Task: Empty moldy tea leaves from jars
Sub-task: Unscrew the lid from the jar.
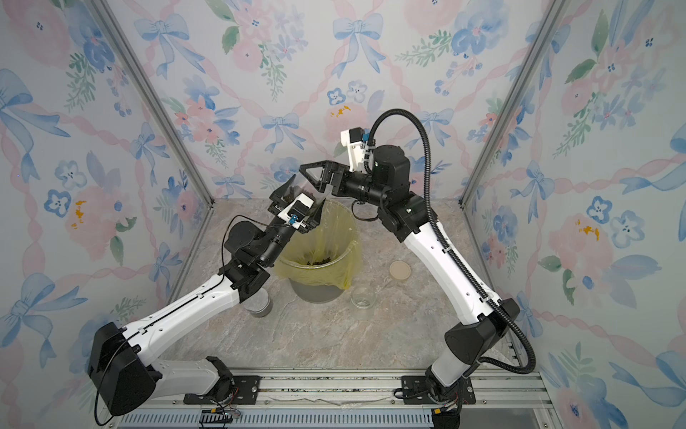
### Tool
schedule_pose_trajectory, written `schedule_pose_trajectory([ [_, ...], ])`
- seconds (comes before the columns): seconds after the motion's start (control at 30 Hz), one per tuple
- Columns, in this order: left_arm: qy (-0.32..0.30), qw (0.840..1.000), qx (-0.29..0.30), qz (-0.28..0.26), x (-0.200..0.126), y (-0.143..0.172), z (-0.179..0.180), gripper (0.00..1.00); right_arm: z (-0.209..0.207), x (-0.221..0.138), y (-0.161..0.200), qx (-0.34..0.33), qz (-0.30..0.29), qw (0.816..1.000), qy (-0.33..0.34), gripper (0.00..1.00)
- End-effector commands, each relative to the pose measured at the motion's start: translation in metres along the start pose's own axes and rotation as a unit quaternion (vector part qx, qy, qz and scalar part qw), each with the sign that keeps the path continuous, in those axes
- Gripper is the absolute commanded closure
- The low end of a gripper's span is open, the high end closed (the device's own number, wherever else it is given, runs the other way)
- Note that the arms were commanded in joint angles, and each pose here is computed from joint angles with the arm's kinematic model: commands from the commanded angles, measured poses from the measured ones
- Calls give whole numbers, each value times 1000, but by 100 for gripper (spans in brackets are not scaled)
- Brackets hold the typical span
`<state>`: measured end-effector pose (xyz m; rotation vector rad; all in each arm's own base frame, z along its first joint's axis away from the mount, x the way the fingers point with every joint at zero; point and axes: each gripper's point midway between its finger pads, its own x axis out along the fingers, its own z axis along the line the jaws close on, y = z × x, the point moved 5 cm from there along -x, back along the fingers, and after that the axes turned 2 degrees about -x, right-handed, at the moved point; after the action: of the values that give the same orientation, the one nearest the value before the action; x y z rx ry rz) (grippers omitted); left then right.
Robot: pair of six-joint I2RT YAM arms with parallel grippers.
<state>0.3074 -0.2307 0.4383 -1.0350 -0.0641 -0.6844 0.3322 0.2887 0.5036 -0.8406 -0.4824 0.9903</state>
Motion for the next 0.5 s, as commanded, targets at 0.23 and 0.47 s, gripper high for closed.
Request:
schedule_pose_trajectory([
  [0.23,-22,1000,-4,-20,3,-14,10,57,17,-13,-14,-8,-27,999,-26,9],
  [0.47,-21,1000,-5,-19,4,-13,10,57,16,-11,-12,-7,-23,999,-27,23],
])
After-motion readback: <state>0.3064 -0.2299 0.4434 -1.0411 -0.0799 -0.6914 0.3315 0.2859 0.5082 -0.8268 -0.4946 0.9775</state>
